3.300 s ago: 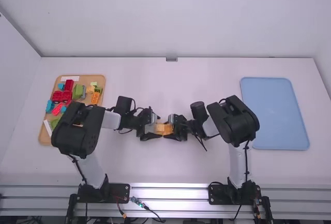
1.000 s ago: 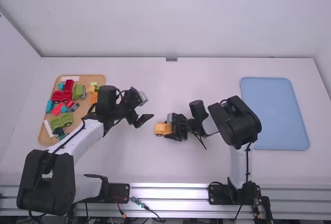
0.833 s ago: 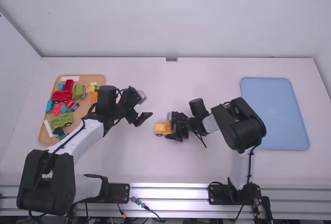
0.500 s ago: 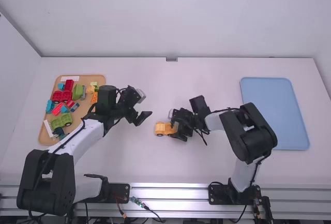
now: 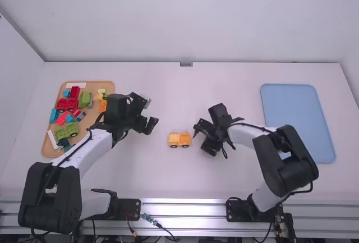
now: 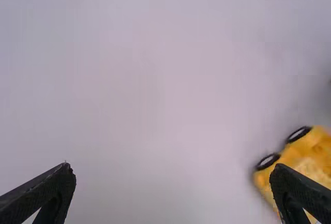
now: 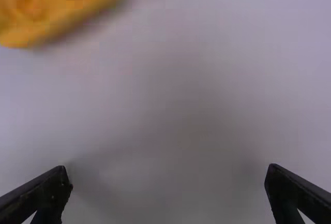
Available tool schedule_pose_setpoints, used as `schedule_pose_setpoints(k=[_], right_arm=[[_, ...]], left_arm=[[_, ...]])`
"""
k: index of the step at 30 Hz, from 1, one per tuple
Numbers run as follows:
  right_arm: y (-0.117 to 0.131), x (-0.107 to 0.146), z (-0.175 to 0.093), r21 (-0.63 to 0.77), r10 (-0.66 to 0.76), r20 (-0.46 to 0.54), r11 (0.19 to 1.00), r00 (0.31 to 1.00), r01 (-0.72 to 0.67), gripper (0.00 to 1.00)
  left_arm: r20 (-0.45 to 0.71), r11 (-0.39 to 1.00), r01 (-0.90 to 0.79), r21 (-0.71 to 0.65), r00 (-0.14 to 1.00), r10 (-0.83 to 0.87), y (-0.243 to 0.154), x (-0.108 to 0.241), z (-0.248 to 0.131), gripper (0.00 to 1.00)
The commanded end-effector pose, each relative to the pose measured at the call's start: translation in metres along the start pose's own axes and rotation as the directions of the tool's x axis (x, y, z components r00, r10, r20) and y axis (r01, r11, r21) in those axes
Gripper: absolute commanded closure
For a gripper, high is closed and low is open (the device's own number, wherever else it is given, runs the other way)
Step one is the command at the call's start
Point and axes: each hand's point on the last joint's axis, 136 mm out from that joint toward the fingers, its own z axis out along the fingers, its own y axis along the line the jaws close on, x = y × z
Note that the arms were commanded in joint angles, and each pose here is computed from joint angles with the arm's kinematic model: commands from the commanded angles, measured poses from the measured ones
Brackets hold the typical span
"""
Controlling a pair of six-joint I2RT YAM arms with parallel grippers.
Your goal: Assemble lego blocks to make yellow taxi
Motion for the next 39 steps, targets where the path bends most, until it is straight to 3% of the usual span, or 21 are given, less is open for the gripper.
schedule_pose_setpoints(k=[1,4,8,10,18,19,24,30,39], right_arm=[[-0.023,0.052,-0.001,0.203,0.114,-0.215,0.977,0.97,-0.069,0.01],[-0.036,0.05,-0.013,0.289,0.18,-0.19,0.95,0.965,-0.12,0.01],[-0.044,0.038,-0.027,0.323,0.184,-0.13,0.937,0.974,-0.134,0.01],[-0.047,0.034,-0.031,0.336,0.183,-0.106,0.932,0.977,-0.139,0.01],[-0.06,-0.017,-0.088,0.365,0.184,0.194,0.898,0.964,-0.245,0.01],[-0.06,-0.017,-0.088,0.365,0.184,0.194,0.898,0.964,-0.245,0.01],[-0.066,-0.035,-0.137,0.383,0.21,0.373,0.852,0.904,-0.356,0.01],[-0.068,-0.042,-0.172,0.371,0.236,0.493,0.814,0.838,-0.447,0.01],[-0.069,-0.044,-0.172,0.376,0.227,0.495,0.814,0.839,-0.442,0.01]], left_arm=[[-0.013,0.982,0.091,-0.168,0.995,-0.094,0.033,-0.012,-0.01,0.01],[-0.05,0.936,0.148,-0.318,0.984,-0.173,0.059,-0.015,-0.026,0.01],[-0.03,0.901,0.207,-0.38,0.971,-0.236,0.089,-0.032,-0.047,0.01],[-0.019,0.897,0.237,-0.373,0.965,-0.263,0.099,-0.038,-0.052,0.01],[0.017,0.784,0.54,-0.307,0.827,-0.562,0.196,-0.047,-0.074,0.01],[0.017,0.784,0.54,-0.307,0.827,-0.562,0.196,-0.047,-0.074,0.01],[-0.012,0.659,0.652,-0.376,0.707,-0.707,0.245,-0.039,-0.065,0.01],[-0.028,0.671,0.624,-0.401,0.724,-0.689,0.28,-0.043,-0.037,0.01],[-0.073,0.655,0.674,-0.341,0.676,-0.733,0.292,-0.044,0.002,0.01]])
